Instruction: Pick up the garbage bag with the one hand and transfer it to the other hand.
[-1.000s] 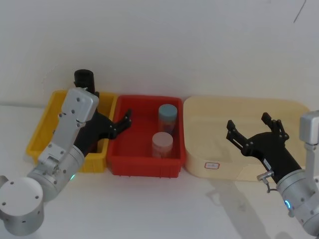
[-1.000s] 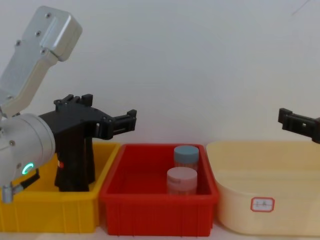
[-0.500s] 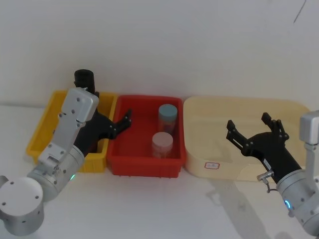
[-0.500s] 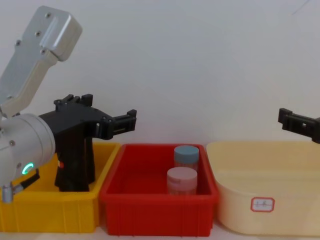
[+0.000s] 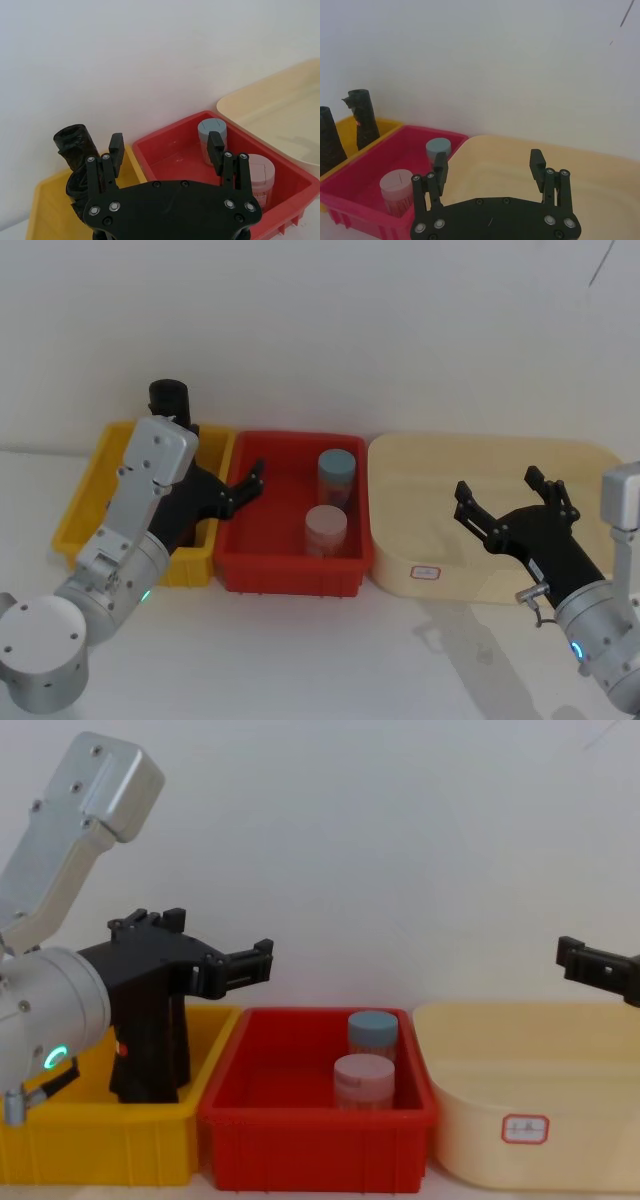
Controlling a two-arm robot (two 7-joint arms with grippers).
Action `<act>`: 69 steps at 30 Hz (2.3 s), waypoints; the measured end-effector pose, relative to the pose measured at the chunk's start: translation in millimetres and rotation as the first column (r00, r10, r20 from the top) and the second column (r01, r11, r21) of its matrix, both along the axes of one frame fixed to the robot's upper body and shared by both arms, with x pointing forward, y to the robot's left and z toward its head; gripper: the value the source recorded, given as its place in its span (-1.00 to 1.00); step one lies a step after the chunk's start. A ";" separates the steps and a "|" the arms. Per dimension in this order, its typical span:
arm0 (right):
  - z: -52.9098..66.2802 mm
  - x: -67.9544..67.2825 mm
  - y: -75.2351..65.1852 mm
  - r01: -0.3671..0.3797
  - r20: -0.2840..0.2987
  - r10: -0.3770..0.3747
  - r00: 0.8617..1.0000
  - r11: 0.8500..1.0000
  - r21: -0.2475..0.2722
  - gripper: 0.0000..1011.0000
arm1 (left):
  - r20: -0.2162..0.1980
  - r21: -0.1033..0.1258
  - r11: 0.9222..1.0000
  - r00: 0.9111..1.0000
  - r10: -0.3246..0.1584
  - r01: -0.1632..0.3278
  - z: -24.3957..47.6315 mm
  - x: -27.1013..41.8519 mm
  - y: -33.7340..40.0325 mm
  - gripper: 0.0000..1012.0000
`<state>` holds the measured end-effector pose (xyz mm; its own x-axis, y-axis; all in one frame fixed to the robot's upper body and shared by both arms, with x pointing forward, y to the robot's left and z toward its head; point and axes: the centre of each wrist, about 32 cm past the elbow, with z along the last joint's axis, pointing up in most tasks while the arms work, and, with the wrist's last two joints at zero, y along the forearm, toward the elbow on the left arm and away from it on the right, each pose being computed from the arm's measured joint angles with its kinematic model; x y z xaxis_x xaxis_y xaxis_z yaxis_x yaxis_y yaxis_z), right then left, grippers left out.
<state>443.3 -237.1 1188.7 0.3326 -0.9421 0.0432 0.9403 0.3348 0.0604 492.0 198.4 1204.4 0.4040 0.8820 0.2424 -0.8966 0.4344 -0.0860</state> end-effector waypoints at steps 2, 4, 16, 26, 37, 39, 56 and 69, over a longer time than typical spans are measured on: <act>0.0 0.0 0.0 0.000 0.000 0.000 1.000 1.000 0.000 0.98 | 0.000 0.000 1.000 1.000 0.000 0.000 0.0 0.0 0.0 0.98; 0.0 0.0 0.0 0.000 0.000 0.000 1.000 1.000 0.000 0.98 | 0.000 0.000 1.000 1.000 0.000 0.000 0.0 0.0 0.0 0.98; 0.0 0.0 0.0 0.000 0.000 0.000 1.000 1.000 0.000 0.98 | 0.000 0.000 1.000 1.000 0.000 0.000 0.0 0.0 0.0 0.98; 0.0 0.0 0.0 0.000 0.000 0.000 1.000 1.000 0.000 0.98 | 0.000 0.000 1.000 1.000 0.000 0.000 0.0 0.0 0.0 0.98; 0.0 0.0 0.0 0.000 0.000 0.000 1.000 1.000 0.000 0.98 | 0.000 0.000 1.000 1.000 0.000 0.000 0.0 0.0 0.0 0.98; 0.0 0.0 0.0 0.000 0.000 0.000 1.000 1.000 0.000 0.98 | 0.000 0.000 1.000 1.000 0.000 0.000 0.0 0.0 0.0 0.98; 0.0 0.0 0.0 0.000 0.000 0.000 1.000 1.000 0.000 0.98 | 0.000 0.000 1.000 1.000 0.000 0.000 0.0 0.0 0.0 0.98; 0.0 0.0 0.0 0.000 0.000 0.000 1.000 1.000 0.000 0.98 | 0.000 0.000 1.000 1.000 0.000 0.000 0.0 0.0 0.0 0.98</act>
